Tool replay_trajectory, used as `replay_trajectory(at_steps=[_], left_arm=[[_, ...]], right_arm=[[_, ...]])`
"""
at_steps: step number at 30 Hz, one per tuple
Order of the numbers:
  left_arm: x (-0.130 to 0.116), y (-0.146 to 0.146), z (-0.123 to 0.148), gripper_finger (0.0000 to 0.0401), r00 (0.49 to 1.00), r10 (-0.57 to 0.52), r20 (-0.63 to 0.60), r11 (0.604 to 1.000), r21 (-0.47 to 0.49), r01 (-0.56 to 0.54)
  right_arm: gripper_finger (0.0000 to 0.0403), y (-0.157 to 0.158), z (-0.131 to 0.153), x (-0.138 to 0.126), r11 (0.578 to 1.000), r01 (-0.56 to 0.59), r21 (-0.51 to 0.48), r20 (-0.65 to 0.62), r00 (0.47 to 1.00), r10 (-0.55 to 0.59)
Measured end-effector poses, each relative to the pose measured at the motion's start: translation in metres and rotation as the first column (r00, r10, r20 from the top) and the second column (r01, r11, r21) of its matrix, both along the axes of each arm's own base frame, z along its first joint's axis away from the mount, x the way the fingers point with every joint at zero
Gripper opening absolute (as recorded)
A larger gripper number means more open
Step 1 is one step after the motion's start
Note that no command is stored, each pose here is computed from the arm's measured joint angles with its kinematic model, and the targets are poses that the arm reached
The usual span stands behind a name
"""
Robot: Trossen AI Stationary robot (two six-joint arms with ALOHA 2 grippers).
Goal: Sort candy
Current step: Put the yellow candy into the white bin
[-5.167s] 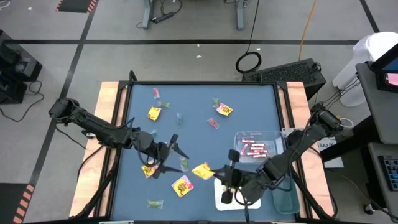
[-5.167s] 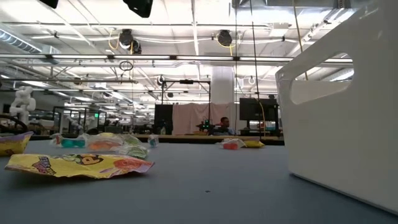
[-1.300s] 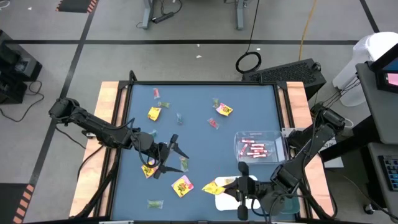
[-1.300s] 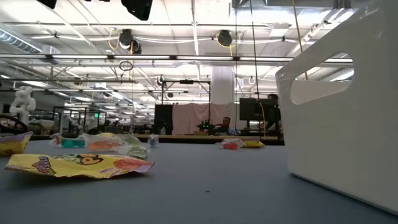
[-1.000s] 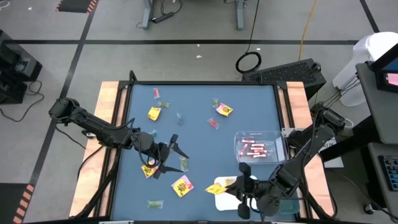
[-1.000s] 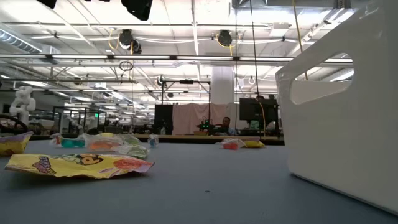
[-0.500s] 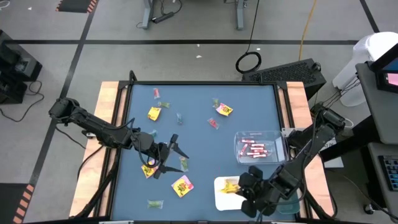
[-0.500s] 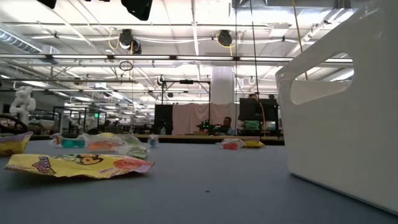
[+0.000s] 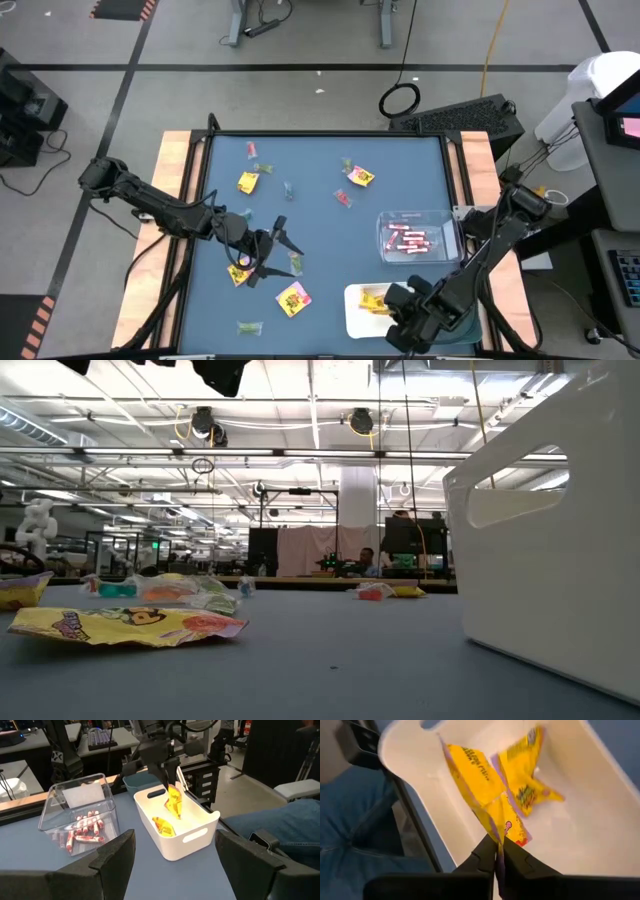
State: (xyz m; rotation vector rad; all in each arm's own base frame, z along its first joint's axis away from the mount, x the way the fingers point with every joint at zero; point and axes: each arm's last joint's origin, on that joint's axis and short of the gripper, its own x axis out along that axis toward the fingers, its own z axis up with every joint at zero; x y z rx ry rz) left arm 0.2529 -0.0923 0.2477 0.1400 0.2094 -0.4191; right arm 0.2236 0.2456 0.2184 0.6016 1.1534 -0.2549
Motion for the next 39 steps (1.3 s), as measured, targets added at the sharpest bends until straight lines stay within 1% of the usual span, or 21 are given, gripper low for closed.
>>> replay_trajectory(at_steps=[5, 14, 17, 19, 21, 23, 25, 28, 30, 32, 35, 39], left_arm=[[0.000, 0.000, 0.000, 0.0279, 1.000, 0.000, 0.000, 1.000, 0.000, 0.000], [0.000, 0.000, 0.000, 0.0279, 1.000, 0.000, 0.000, 1.000, -0.001, 0.000], [0.000, 0.000, 0.000, 0.0279, 1.000, 0.008, -0.012, 1.000, -0.029, -0.008], [0.000, 0.000, 0.000, 0.0279, 1.000, 0.014, -0.028, 0.998, -0.064, -0.016], [-0.001, -0.003, 0.000, 0.0279, 0.999, -0.019, -0.034, 0.997, -0.079, 0.016], [-0.004, -0.011, 0.000, 0.0279, 0.996, -0.089, -0.029, 0.994, -0.069, 0.087], [-0.008, -0.018, 0.000, 0.0279, 0.991, -0.133, -0.024, 0.989, -0.061, 0.132], [-0.012, -0.028, 0.000, 0.0279, 0.987, -0.159, -0.024, 0.986, -0.057, 0.157], [-0.016, -0.035, -0.001, 0.0279, 0.984, -0.175, -0.035, 0.984, -0.049, 0.173], [-0.022, -0.043, -0.005, 0.0279, 0.981, -0.181, -0.072, 0.983, -0.028, 0.180], [-0.033, -0.056, -0.015, 0.0279, 0.982, -0.145, -0.124, 0.988, 0.028, 0.149], [-0.043, -0.074, -0.030, 0.0279, 0.981, -0.112, -0.159, 0.987, 0.101, 0.129]], right_arm=[[0.0024, 0.004, -0.012, 0.002, 0.999, 0.047, 0.009, -0.048, 0.998, -0.046], [0.0072, 0.004, -0.015, 0.004, 0.999, 0.044, 0.010, -0.061, 0.997, -0.044], [0.0079, 0.003, -0.010, 0.003, 0.998, 0.047, 0.029, -0.054, 0.998, -0.045], [0.0079, 0.002, -0.008, 0.003, 0.997, 0.065, 0.030, -0.037, 0.997, -0.064], [0.0079, 0.002, -0.006, 0.002, 0.997, 0.069, 0.033, -0.029, 0.997, -0.068], [0.0079, 0.003, -0.005, 0.002, 0.997, 0.067, 0.034, -0.021, 0.998, -0.066], [0.0079, 0.003, -0.005, 0.002, 0.997, 0.067, 0.032, -0.018, 0.998, -0.066], [0.0079, 0.005, -0.004, 0.002, 0.998, 0.063, 0.027, 0.020, 0.998, -0.063], [0.0079, 0.008, 0.000, 0.003, 0.999, 0.029, 0.022, 0.057, 0.998, -0.030], [0.0079, 0.013, 0.007, 0.005, 1.000, -0.006, 0.007, 0.119, 0.993, 0.005], [0.0079, 0.018, 0.022, 0.010, 0.998, -0.045, -0.036, 0.210, 0.976, 0.052], [0.0079, 0.023, 0.044, 0.015, 0.989, -0.085, -0.119, 0.330, 0.936, 0.120]])
